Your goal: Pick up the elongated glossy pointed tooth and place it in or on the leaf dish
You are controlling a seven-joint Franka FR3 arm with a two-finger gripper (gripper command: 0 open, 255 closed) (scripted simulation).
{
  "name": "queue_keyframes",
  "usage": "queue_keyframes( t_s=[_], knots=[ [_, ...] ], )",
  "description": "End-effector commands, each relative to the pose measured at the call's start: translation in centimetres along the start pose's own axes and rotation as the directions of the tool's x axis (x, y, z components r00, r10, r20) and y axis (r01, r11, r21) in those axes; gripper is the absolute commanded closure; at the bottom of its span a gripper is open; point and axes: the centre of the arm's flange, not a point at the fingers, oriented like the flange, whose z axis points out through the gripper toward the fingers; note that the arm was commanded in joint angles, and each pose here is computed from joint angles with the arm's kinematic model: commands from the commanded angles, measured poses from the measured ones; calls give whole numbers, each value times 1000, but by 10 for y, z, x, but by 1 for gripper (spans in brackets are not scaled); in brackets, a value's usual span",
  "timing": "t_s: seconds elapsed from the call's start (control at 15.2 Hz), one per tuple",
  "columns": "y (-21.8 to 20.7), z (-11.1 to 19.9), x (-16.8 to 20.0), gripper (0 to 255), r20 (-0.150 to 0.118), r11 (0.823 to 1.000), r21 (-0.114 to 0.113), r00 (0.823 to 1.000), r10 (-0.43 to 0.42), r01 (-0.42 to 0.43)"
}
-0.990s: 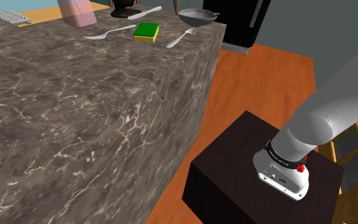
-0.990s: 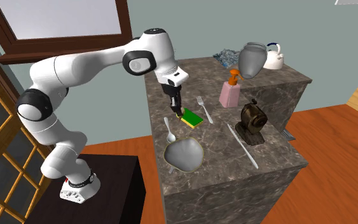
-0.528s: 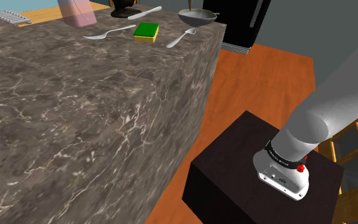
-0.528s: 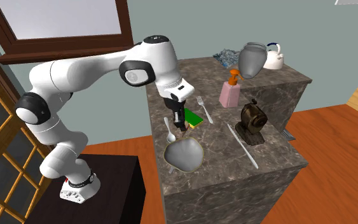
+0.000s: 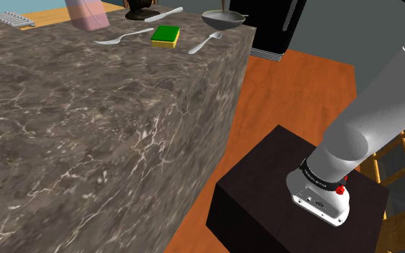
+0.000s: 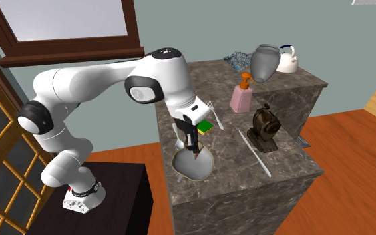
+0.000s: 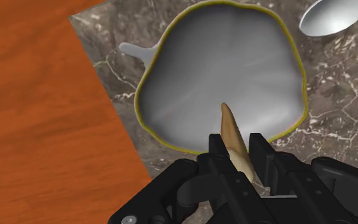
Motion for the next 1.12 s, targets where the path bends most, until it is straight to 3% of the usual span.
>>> queue_keyframes(
  t_s=[0.0,0.73,1.06],
  knots=[
    [2,10,-2,255,0,1000,0,1000,0,0],
    [3,66,-16,255,0,1000,0,1000,0,0],
    [3,66,-16,255,0,1000,0,1000,0,0]
  ],
)
